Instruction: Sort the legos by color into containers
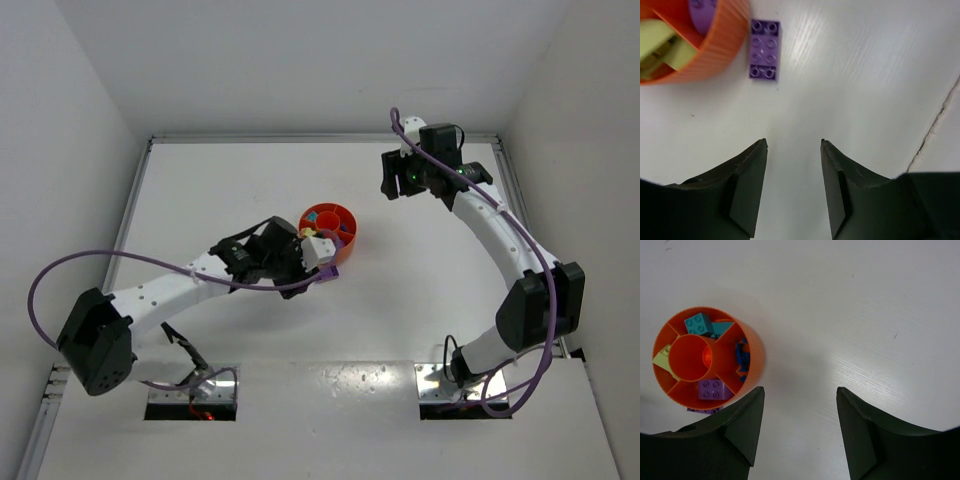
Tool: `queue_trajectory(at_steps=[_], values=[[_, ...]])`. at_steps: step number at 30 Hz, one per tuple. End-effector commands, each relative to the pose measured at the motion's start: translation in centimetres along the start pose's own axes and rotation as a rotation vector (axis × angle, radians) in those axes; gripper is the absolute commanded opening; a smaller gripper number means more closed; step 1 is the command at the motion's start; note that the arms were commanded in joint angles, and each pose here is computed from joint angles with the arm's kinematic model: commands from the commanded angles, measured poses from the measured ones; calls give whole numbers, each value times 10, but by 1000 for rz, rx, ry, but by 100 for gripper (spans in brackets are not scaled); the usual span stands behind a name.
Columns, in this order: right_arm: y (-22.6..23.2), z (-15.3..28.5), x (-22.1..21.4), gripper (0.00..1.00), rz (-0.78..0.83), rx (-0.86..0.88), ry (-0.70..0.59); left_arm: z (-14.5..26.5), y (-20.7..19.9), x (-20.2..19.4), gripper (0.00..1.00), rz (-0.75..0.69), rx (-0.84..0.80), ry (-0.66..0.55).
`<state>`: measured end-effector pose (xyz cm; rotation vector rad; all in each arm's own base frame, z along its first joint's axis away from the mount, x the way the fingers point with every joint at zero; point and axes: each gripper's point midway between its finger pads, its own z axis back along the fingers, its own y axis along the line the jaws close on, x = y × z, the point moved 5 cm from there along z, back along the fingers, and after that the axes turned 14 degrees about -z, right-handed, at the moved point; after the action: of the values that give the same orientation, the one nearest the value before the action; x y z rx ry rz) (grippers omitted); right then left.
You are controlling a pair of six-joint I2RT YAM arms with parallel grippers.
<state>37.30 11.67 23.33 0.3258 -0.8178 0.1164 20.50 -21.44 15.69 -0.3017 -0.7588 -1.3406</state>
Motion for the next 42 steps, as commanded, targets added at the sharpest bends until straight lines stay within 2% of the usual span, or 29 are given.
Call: queue_trajectory(at_steps=[1,4,8,11,28,42], values=[[5,8,15,61,-5,23,-52,-13,-10,0,52,25,-26,-15],[5,8,15,61,-5,23,-52,-34,-8,-14,57,38,-25,58],[5,8,15,61,-5,23,-52,-53,-7,-24,58,-33,-53,127],[4,8,15,61,-5,14,-54,-58,1,-19,59,-75,-31,105],[1,5,8,61,1,11,-36,-97,15,-15,67,-70,-2,96],[0,5,9,61,1,2,-38,-120,23,-8,67,-51,-5,101]])
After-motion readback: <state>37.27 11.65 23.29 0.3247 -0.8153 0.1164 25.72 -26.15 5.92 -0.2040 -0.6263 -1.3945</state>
